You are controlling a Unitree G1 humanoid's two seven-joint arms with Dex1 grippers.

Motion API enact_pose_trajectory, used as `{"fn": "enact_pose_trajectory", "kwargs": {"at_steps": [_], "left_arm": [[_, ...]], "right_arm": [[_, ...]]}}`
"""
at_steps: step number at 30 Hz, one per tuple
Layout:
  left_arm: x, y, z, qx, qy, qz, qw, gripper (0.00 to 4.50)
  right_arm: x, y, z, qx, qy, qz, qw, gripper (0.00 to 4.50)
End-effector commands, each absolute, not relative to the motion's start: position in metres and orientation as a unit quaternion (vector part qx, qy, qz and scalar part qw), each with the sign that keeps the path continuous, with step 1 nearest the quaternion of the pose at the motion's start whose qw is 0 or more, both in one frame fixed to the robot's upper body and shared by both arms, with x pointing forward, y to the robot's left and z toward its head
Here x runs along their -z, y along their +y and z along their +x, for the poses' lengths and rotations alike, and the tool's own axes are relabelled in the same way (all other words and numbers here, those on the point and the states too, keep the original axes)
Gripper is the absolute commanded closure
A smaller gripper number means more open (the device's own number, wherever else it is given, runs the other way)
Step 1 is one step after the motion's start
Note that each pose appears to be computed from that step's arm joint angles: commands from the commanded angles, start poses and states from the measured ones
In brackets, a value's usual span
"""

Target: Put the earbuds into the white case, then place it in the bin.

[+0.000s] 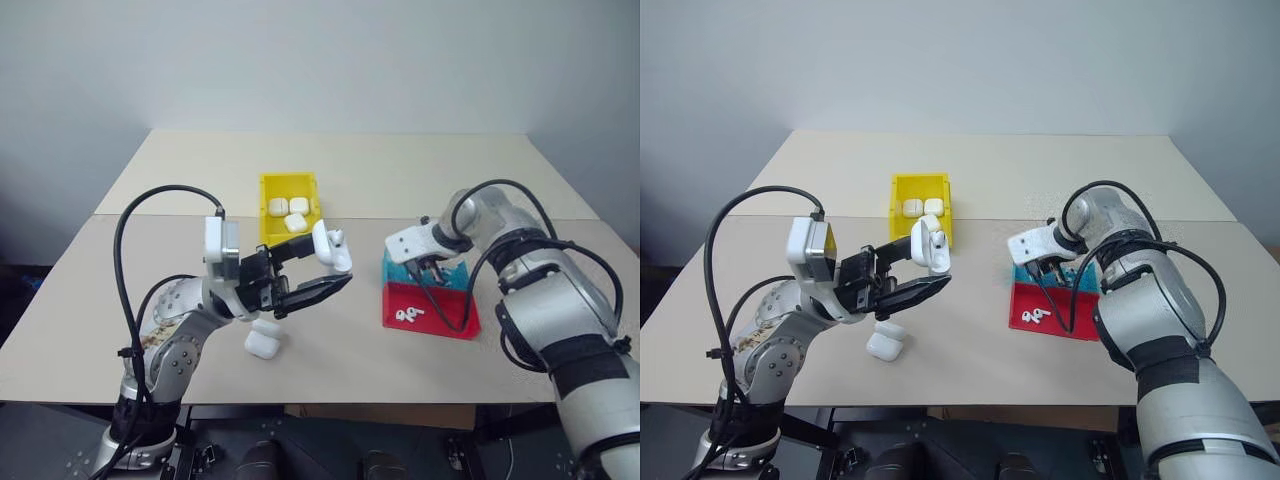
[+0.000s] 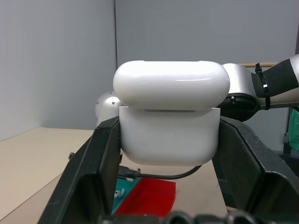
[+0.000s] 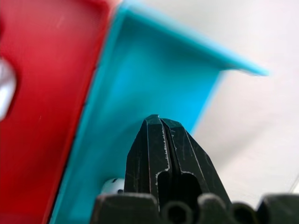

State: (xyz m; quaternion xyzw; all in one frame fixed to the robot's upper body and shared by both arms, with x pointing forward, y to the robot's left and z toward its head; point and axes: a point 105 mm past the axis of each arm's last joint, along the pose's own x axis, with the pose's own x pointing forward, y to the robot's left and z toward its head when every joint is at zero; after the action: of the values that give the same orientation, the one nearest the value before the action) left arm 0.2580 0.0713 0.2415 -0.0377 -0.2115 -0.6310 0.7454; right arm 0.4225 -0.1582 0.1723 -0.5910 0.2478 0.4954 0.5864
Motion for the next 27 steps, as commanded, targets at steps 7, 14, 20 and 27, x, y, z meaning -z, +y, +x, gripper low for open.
{"fn": "enact_pose_trajectory", "kwargs": {"at_steps": [7, 14, 20, 27], "left_arm": [[-0.253, 0.076, 0.257, 0.640, -0.230, -0.039, 0.732, 1.73], [-0.252, 0.077, 0.259, 0.639, -0.225, -0.054, 0.734, 1.73], [-0.251, 0.078, 0.263, 0.638, -0.222, -0.054, 0.735, 1.73], [-0.250, 0.075, 0.260, 0.639, -0.222, -0.053, 0.735, 1.73]], "right_arm": [[-0.256, -0.176, 0.410, -0.499, 0.186, -0.562, 0.632, 4.48], [-0.233, -0.208, 0.401, -0.496, 0.250, -0.549, 0.625, 4.17], [-0.212, -0.217, 0.407, -0.460, 0.301, -0.546, 0.632, 2.52], [-0.193, -0.221, 0.408, -0.453, 0.325, -0.542, 0.630, 2.52]]}}
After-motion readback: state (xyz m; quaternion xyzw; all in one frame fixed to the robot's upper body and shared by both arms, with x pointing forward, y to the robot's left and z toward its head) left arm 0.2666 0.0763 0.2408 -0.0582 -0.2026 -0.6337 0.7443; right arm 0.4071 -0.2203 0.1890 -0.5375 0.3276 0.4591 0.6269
